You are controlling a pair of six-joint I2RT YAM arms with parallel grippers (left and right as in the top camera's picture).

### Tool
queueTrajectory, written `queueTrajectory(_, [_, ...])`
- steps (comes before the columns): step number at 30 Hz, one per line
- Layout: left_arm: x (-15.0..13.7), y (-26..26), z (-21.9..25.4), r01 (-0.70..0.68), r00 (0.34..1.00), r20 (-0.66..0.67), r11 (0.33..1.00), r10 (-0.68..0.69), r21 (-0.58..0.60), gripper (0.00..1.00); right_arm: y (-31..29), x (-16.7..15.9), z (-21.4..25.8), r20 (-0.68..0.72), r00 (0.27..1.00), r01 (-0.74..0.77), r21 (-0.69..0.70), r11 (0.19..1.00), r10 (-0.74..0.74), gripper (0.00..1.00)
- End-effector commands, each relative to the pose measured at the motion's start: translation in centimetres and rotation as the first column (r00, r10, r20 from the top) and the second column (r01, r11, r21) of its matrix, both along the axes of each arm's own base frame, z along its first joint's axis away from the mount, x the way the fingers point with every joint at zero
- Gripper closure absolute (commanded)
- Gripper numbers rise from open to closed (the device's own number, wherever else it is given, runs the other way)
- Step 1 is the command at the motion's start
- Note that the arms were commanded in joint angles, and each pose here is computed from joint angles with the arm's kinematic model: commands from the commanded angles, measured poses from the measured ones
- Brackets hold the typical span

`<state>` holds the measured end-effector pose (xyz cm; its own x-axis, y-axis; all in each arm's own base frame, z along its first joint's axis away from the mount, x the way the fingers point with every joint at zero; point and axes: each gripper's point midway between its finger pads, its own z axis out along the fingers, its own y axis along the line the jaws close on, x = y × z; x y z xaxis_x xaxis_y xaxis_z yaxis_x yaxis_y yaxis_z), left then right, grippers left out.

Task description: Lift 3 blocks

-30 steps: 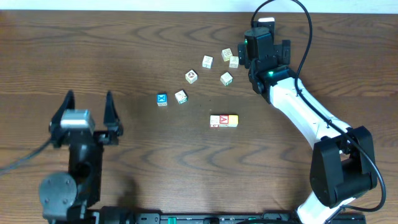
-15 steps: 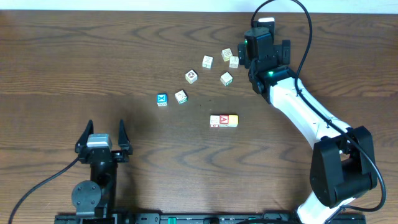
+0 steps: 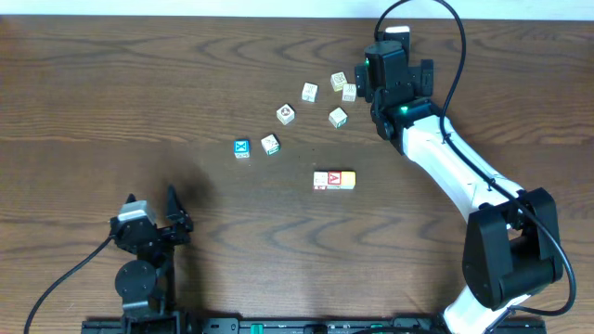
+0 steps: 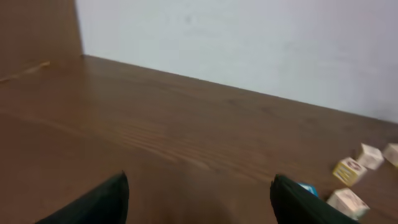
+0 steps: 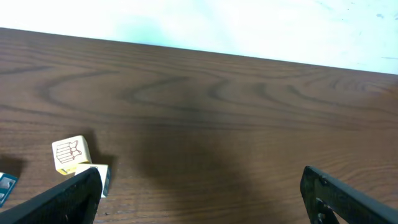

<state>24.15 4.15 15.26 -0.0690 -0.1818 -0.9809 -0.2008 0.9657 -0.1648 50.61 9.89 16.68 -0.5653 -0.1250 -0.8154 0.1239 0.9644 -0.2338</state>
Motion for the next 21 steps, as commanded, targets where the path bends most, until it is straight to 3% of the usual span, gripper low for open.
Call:
queueTrajectory(1, [-0.3, 0.75, -1.63, -0.046, 0.998, -0.048, 0.999, 0.045, -0.028, 0.27, -0.6, 0.22, 0.94, 0.021, 1.0, 0.02, -0.004, 1.0, -0.02, 0.01])
queueTrajectory(21, [-0.19, 0.3, -1.63, -0.028, 0.998, -0.048, 0.999, 0.026, -0.028, 0.27, -0.6, 0.22, 0.94, 0.021, 1.0, 0.02, -0.004, 1.0, -0.02, 0.01])
